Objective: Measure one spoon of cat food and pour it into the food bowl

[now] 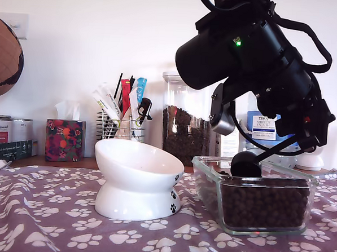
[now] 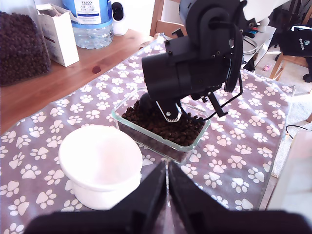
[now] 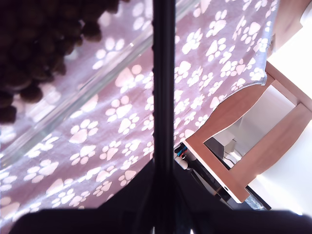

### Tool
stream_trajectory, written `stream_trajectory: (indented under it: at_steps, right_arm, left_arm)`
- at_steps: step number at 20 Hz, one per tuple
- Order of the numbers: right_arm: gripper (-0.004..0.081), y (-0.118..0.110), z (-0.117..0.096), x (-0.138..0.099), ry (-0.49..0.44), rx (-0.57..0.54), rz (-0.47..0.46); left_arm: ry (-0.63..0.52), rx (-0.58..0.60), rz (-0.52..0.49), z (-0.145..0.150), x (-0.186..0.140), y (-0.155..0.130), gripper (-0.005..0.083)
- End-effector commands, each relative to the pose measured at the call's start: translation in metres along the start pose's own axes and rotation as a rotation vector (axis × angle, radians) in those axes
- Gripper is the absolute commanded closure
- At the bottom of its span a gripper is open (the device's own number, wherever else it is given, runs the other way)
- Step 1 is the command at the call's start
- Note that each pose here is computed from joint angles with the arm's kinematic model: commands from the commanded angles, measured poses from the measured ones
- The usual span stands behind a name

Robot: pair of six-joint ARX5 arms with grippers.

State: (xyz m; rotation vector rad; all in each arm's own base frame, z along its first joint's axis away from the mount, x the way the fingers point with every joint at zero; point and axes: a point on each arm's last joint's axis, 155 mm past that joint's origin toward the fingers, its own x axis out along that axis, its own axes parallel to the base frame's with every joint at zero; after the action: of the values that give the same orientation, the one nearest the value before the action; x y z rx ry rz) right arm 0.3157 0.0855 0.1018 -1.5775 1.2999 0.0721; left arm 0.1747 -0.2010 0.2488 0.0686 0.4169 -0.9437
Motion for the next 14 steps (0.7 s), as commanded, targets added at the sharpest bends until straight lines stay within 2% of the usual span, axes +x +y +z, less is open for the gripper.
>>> stream_trajectory:
  at_steps: [1, 14]
  right_arm:
    - [0.0783, 0.002, 0.001, -0.004, -0.003, -0.016, 0.0]
    - [0.0783, 0.043, 0.001, -0.019, -0.029, -0.112, 0.157]
  left_arm:
    - [0.005, -0.007, -0.004, -0.004, 0.002, 0.0, 0.0796]
    - [0.022, -0.013, -0.004, -0.008, 0.001, -0.001, 0.0796]
